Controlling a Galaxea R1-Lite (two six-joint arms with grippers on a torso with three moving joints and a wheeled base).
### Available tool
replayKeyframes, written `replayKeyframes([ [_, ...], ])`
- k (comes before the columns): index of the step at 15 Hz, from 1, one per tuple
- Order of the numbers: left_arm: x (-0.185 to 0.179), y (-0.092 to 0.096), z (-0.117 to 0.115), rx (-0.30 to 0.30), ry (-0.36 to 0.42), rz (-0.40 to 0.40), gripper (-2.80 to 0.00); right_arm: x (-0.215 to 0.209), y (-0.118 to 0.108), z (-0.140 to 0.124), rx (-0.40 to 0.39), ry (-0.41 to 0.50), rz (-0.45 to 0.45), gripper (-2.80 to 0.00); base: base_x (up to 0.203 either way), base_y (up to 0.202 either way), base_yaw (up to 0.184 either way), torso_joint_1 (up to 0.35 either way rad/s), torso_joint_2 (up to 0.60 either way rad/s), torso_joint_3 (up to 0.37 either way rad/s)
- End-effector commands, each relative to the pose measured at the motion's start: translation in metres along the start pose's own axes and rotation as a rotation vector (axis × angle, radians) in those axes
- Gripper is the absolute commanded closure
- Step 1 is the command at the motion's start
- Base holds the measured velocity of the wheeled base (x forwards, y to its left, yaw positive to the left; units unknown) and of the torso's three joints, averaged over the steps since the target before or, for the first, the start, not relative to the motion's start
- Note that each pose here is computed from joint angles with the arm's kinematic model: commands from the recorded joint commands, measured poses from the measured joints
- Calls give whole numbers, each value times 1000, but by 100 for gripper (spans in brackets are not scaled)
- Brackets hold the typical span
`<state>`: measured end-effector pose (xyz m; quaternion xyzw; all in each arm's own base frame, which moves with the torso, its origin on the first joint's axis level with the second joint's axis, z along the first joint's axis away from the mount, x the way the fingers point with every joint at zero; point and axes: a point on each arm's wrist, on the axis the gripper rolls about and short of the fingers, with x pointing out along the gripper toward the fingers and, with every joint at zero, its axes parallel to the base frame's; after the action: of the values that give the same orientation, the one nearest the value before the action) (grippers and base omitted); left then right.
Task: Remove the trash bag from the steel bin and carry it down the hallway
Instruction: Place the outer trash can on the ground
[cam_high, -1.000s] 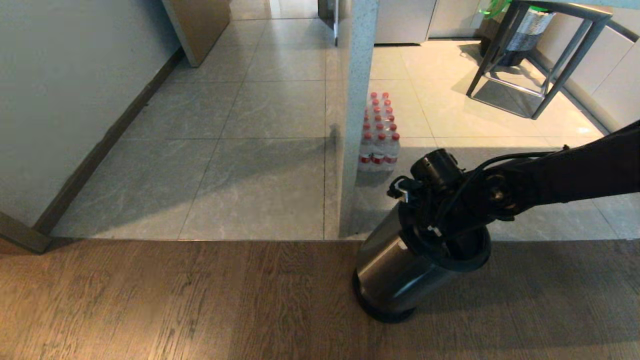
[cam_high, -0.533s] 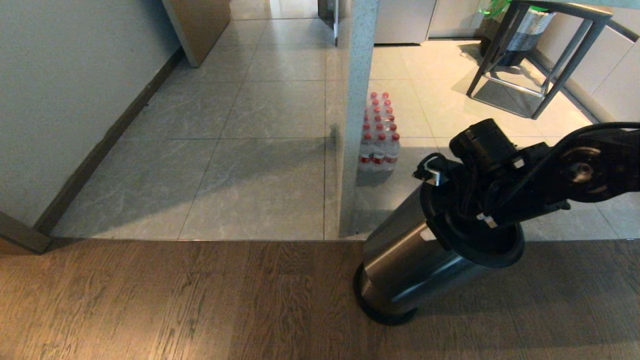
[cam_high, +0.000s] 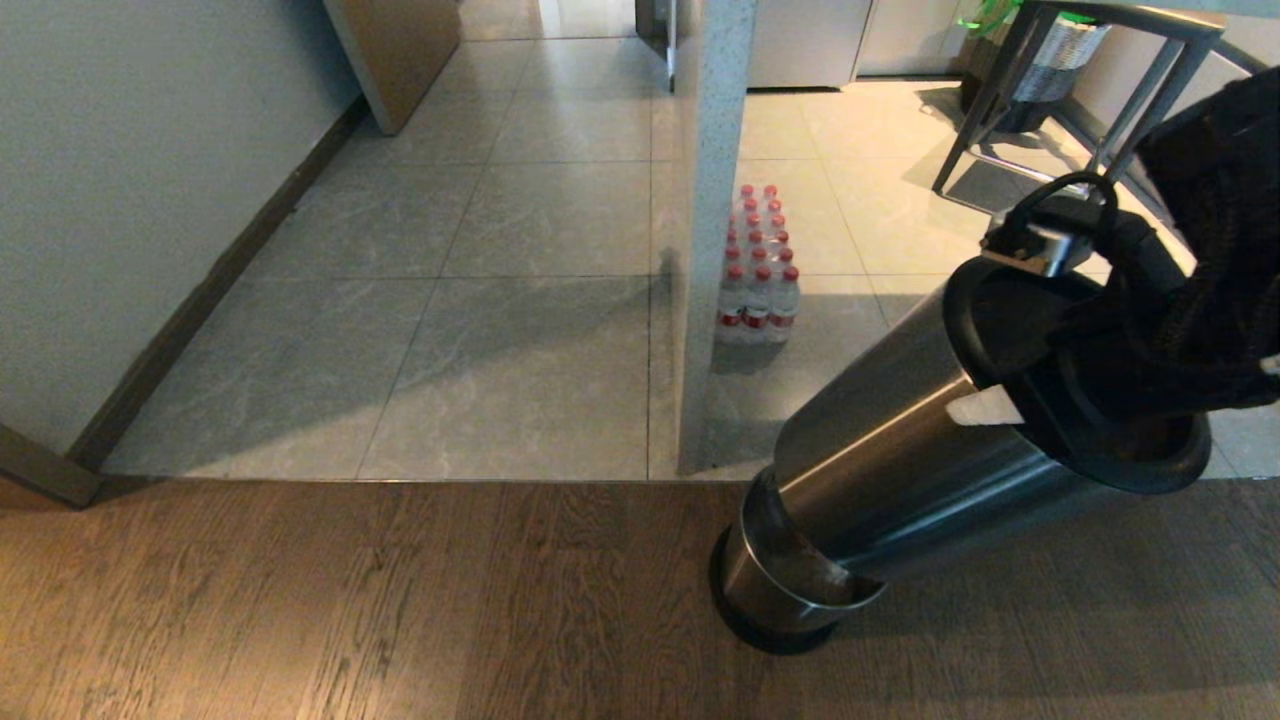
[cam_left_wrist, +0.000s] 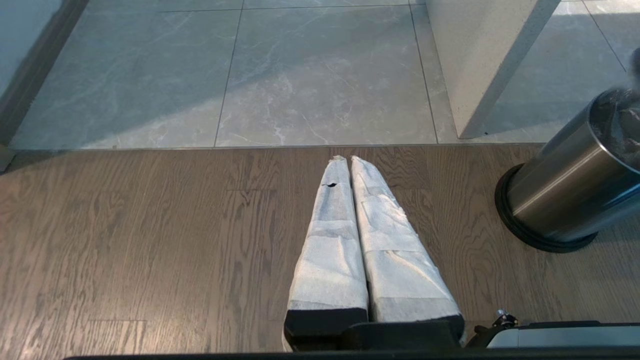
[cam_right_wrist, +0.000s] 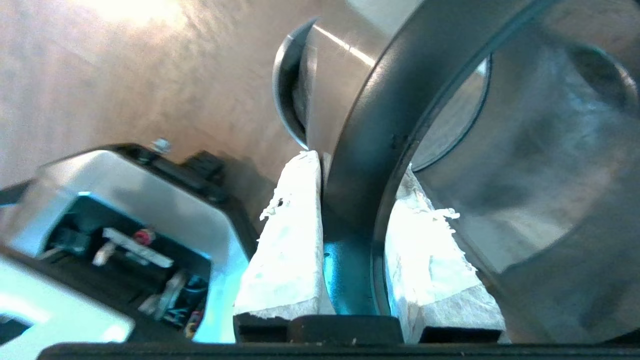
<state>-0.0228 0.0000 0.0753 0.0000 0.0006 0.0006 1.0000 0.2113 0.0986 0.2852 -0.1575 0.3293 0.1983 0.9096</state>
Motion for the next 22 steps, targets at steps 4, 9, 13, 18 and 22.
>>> replayKeyframes([
  [4,0,0,0,0,0,0,0,-47,-23,-5,62,-103,-96,0,0,0,0,0,0,0],
  [9,0,0,0,0,0,0,0,-53,-78,-21,240,-66,-323,0,0,0,0,0,0,0],
  [13,0,0,0,0,0,0,0,-29,-139,-51,436,102,-484,0,0,0,0,0,0,0],
  [18,0,0,0,0,0,0,0,47,-199,-99,669,349,-490,0,0,0,0,0,0,0],
  [22,0,0,0,0,-1,0,0,134,-245,-127,801,417,-504,0,0,0,0,0,0,0],
])
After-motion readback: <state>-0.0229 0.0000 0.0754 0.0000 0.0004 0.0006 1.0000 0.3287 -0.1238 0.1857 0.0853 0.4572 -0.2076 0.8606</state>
